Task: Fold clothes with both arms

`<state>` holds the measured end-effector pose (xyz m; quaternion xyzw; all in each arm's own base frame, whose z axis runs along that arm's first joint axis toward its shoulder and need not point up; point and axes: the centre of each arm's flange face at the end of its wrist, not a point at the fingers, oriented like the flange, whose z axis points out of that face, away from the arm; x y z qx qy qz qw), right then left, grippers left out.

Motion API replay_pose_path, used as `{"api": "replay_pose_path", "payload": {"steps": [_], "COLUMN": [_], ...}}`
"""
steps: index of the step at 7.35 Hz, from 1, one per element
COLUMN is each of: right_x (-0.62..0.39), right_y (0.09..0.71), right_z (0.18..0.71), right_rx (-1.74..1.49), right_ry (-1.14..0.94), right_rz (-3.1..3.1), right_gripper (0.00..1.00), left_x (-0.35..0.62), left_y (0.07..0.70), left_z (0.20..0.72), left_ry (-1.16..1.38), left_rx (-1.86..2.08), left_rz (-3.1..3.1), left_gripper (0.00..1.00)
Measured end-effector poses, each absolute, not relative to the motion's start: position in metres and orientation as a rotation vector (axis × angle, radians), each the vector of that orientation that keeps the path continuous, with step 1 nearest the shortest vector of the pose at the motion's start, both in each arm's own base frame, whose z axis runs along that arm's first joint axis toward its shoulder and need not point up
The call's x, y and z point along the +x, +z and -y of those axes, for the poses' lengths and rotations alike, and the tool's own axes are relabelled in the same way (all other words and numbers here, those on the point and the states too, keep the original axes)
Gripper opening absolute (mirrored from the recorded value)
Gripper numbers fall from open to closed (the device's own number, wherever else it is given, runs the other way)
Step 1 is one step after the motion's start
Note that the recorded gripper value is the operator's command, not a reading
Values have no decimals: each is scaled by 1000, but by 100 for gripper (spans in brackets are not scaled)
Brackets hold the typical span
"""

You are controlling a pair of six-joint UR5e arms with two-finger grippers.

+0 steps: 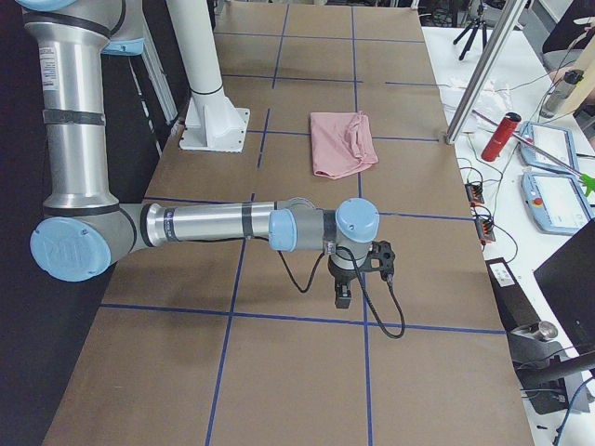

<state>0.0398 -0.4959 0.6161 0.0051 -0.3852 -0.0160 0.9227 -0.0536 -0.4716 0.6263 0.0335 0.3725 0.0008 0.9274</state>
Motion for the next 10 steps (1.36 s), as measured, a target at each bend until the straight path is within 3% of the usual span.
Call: {"api": "replay_pose_path", "payload": {"steps": [10], "right_x": [29], "right_y": [614], "right_z": [497], "right_rx": [5], "right_ry": [-55], "right_rz": [800], "right_gripper": [100], "left_x": [-47], "left_y": [621], "left_z": [473], "left_ry": [13], "left_rx": [82], "left_rz": [-792], "left_gripper": [100]}}
